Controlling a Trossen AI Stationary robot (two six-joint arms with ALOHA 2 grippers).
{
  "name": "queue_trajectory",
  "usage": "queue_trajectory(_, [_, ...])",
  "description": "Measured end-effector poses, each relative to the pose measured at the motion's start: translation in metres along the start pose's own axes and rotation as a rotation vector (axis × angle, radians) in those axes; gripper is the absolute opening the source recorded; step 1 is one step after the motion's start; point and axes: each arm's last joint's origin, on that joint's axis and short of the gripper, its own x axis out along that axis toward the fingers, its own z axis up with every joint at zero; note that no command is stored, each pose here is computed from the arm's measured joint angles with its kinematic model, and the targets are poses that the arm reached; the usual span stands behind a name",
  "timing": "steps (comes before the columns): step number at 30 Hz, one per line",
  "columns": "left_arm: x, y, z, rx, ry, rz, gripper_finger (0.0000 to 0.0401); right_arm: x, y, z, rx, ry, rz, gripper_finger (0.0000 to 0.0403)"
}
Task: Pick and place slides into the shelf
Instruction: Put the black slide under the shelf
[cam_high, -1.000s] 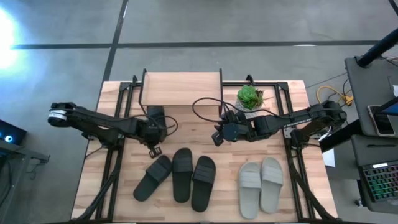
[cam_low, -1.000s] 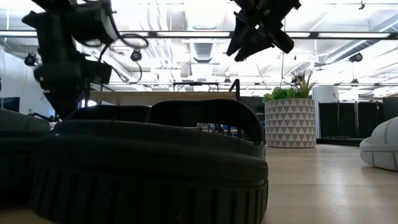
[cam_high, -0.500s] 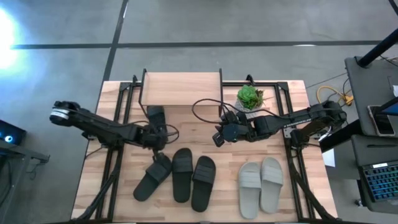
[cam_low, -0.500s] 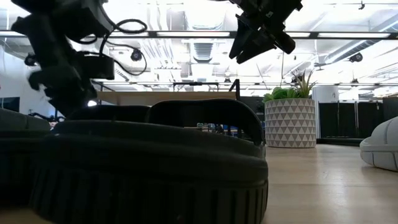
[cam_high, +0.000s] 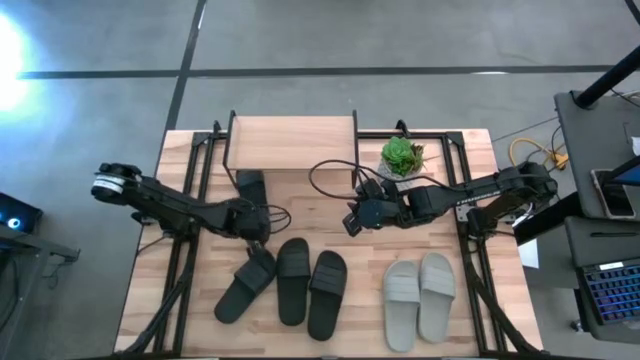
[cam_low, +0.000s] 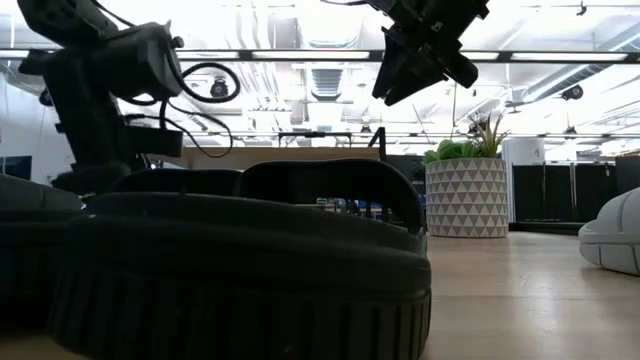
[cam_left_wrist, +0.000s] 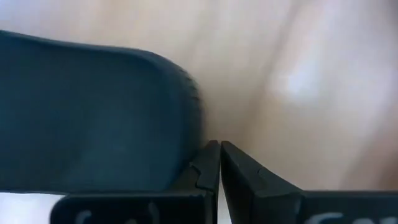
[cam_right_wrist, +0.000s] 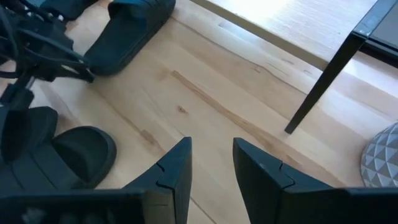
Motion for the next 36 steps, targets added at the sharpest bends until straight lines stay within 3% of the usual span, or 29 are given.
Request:
queue_trajectory(8, [-0.001,0.022,-0.017,-0.133,0.094,0.299,0.0000,0.000,0.000,0.000,-0.002,0.002,-0.003,0.0109])
queue_trajectory(10, [-0.002,0.024,-0.020,-0.134,0.109,0.321,0.0000,0.000,0.000,0.000,-0.002,0.002,-0.003,0.0109])
queue_trajectory(20, [0.001,0.016,-0.005,-0.153,-0.031,0.226,0.0000,0.001,-0.001,-0.001,-0.004,0.005,-0.006,0.0109])
queue_trajectory(30, [0.010,0.023,0.005,-0.038,-0.037,0.295,0.0000,0.001,-0.001,-0.003,0.009,0.025,0.000,0.0109])
queue_trajectory(36, [-0.007,0.017,0.008,-0.055,-0.036,0.092,0.0000,0.001,-0.005,-0.006,0.035,0.059,-0.027,0.0109])
